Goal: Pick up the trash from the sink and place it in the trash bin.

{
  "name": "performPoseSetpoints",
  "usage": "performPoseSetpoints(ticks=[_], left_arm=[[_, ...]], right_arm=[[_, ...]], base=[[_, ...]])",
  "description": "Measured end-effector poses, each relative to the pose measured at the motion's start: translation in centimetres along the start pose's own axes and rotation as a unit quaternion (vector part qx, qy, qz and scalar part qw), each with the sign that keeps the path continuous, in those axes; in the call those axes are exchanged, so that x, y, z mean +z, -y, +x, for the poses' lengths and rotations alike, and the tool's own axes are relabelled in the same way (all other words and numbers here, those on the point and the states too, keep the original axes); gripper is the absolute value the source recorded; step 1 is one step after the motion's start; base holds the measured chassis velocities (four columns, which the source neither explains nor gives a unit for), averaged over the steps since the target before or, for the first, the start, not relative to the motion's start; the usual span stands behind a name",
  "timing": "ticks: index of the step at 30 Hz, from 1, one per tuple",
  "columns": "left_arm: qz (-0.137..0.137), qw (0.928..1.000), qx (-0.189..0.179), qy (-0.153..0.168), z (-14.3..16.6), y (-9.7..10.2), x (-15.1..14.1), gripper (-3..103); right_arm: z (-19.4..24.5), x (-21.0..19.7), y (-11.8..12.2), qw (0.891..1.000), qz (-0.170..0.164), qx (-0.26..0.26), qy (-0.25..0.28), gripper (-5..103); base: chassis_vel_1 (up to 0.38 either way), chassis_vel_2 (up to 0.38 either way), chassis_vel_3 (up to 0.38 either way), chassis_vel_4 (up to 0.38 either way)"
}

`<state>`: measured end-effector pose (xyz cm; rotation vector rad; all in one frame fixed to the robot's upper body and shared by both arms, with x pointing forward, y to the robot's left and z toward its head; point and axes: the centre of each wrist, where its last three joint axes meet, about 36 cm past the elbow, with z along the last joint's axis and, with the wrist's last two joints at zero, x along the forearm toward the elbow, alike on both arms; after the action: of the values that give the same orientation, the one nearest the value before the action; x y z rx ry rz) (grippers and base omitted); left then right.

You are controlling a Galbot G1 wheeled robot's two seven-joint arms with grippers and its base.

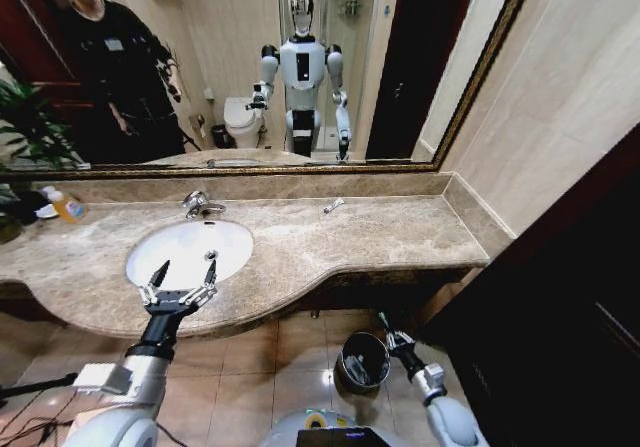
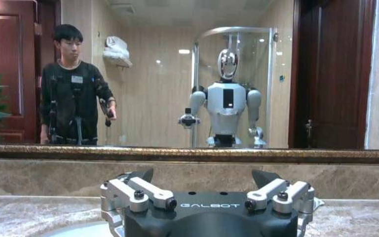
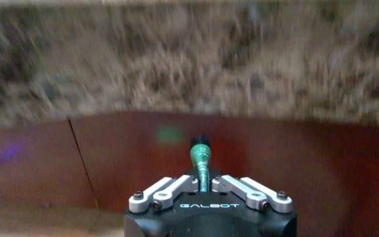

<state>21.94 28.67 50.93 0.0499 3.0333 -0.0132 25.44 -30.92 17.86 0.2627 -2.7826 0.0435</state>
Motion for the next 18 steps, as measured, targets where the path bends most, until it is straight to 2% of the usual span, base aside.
performPoseSetpoints(ticks=[4,9,14,16,17,18], left_arm=[[0.0,1.0,0.0,0.0,0.0,0.0,0.0,100],[0.0,1.0,0.0,0.0,0.0,0.0,0.0,100],[0.0,1.0,0.0,0.0,0.0,0.0,0.0,100],[0.0,1.0,0.0,0.0,0.0,0.0,0.0,100],[0.0,1.0,0.0,0.0,0.0,0.0,0.0,100],[0.0,1.0,0.0,0.0,0.0,0.0,0.0,100]], right_arm=[[-0.9,3.0,-0.4,0.999,0.0,0.015,-0.029,5],[-2.2,4.8,-2.0,0.999,-0.017,0.028,-0.044,5],[-2.8,5.8,-2.8,0.998,-0.015,0.036,-0.052,3],[-3.0,6.5,-3.1,0.998,-0.004,0.042,-0.053,6],[-3.0,6.9,-3.2,0.998,0.002,0.044,-0.052,16],[-3.0,6.9,-3.2,0.998,0.002,0.044,-0.052,16]], base=[[0.0,0.0,0.0,0.0],[0.0,0.0,0.0,0.0],[0.0,0.0,0.0,0.0],[0.0,0.0,0.0,0.0],[0.0,0.0,0.0,0.0],[0.0,0.0,0.0,0.0]])
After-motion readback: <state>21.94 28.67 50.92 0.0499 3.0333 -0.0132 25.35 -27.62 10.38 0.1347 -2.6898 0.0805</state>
